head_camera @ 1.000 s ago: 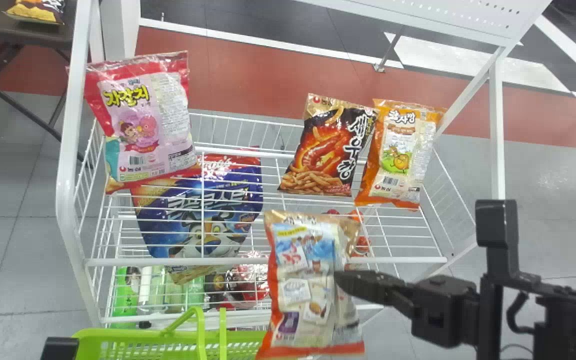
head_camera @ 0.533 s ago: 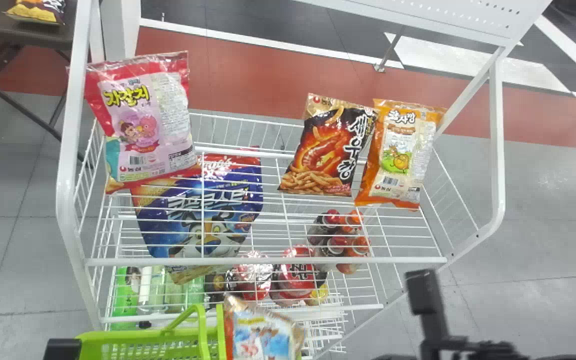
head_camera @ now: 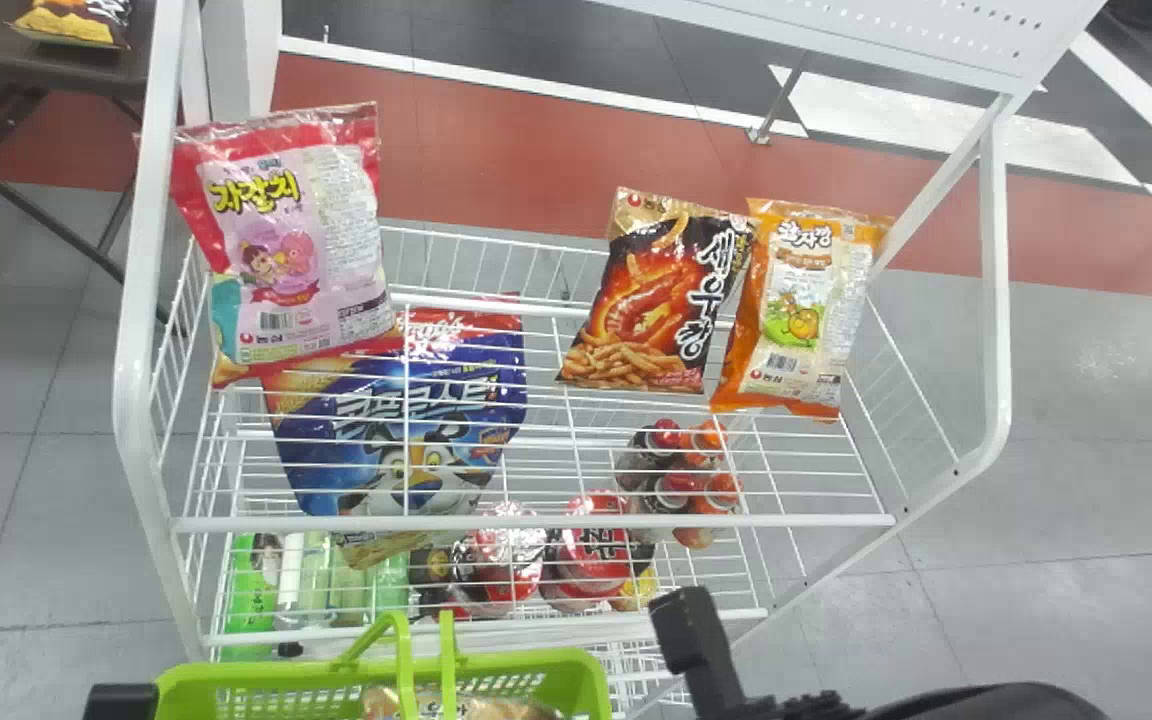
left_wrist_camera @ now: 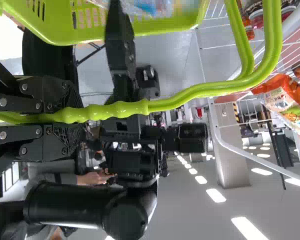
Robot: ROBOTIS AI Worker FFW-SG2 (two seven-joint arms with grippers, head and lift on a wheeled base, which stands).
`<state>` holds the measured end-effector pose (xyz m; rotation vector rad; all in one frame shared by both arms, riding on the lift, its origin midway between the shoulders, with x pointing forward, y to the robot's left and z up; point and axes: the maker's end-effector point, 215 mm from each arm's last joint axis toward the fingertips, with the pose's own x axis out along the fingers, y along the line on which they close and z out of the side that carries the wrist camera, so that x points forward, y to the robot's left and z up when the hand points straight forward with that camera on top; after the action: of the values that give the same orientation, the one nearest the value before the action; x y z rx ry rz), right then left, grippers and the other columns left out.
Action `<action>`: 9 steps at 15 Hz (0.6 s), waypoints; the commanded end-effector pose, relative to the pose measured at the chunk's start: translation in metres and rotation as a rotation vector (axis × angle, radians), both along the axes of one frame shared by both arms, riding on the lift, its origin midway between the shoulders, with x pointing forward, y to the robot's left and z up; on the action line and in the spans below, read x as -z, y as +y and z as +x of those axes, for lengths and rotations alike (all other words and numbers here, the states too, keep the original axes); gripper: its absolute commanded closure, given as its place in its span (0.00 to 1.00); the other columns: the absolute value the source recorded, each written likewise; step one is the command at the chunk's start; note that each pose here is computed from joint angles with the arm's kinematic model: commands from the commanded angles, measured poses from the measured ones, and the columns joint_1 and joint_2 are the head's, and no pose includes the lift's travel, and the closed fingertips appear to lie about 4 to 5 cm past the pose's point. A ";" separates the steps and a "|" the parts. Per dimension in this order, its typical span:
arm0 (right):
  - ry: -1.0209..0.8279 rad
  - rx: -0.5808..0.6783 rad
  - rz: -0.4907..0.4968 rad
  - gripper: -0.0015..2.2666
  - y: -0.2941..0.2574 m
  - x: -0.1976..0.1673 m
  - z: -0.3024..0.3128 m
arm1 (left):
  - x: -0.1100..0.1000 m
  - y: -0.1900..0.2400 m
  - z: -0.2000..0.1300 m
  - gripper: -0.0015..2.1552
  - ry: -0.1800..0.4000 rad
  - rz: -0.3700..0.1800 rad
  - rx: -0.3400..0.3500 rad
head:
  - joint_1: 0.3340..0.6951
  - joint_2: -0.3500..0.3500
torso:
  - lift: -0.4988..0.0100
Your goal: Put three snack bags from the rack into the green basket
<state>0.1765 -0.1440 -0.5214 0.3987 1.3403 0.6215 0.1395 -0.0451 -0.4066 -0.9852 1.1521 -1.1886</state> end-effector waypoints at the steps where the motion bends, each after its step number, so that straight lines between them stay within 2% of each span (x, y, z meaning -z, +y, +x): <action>1: 0.009 -0.034 -0.014 0.48 0.006 0.005 -0.007 | 0.000 0.000 0.001 0.95 -0.004 0.000 0.000 | 1.00 0.00 | 0.98; 2: -0.004 -0.029 -0.015 0.06 0.003 -0.001 -0.005 | 0.000 0.000 0.001 0.95 -0.004 0.000 0.000 | 1.00 0.00 | 0.98; 3: -0.005 -0.024 -0.017 0.00 -0.002 -0.009 -0.005 | 0.000 0.001 0.002 0.95 -0.004 0.004 0.000 | 1.00 0.00 | 0.98; 5: -0.058 -0.027 -0.033 0.01 -0.012 -0.027 0.006 | 0.002 0.003 0.003 0.95 -0.004 0.008 -0.005 | 1.00 0.00 | 0.98; 7: -0.120 0.009 -0.001 0.02 -0.020 -0.051 0.023 | 0.002 0.002 0.003 0.95 -0.001 0.006 -0.006 | 1.00 0.00 | 0.98; 9: -0.371 0.041 0.012 0.02 -0.027 -0.085 0.083 | 0.003 0.003 0.002 0.95 0.001 0.008 -0.009 | 1.00 0.00 | 0.98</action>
<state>0.2218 -0.1648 -0.4603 0.3378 1.1322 0.6363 0.1418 -0.0424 -0.4089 -0.9827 1.1514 -1.1780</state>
